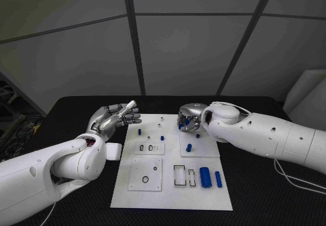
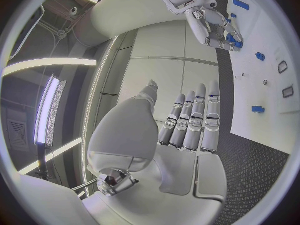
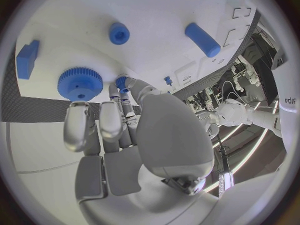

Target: Assemble the parts on the task board

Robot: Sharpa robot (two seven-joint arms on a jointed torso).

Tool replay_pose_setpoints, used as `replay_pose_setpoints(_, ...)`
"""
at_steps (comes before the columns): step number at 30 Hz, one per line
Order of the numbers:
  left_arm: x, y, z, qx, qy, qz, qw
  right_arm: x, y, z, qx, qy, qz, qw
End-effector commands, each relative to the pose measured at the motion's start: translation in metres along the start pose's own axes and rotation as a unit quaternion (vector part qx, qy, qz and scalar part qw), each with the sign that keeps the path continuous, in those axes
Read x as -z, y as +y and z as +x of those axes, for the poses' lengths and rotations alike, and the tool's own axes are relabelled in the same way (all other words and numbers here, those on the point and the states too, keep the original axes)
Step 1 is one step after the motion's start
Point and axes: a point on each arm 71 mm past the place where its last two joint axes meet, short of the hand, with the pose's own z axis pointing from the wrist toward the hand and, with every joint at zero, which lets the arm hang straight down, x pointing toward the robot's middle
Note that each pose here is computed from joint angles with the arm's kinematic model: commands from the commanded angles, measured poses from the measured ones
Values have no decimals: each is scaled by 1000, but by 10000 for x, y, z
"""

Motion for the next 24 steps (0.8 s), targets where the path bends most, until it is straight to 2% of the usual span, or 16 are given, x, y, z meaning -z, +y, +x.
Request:
replay_pose_setpoints(1,-4,-12,16,-1,9,5,1000,-11,12,7,0,11,-6,1000)
replay_pose_setpoints(5,-4,-12,16,-1,9,4,1000,-17,20,-6,-1,2,-7,1000)
replay_pose_setpoints(16,-2,-12,-4,-2,7,3,1000,76,78,-166,-8,-107,-14,994)
replay_pose_setpoints(21,1,-13,-8,-1,8,2,1000,101,122,-214,-16,-138,-16,990)
replay_pose_setpoints(24,1,-13,-10,-1,8,2,1000,78,157,-229,-18,-148,-16,989)
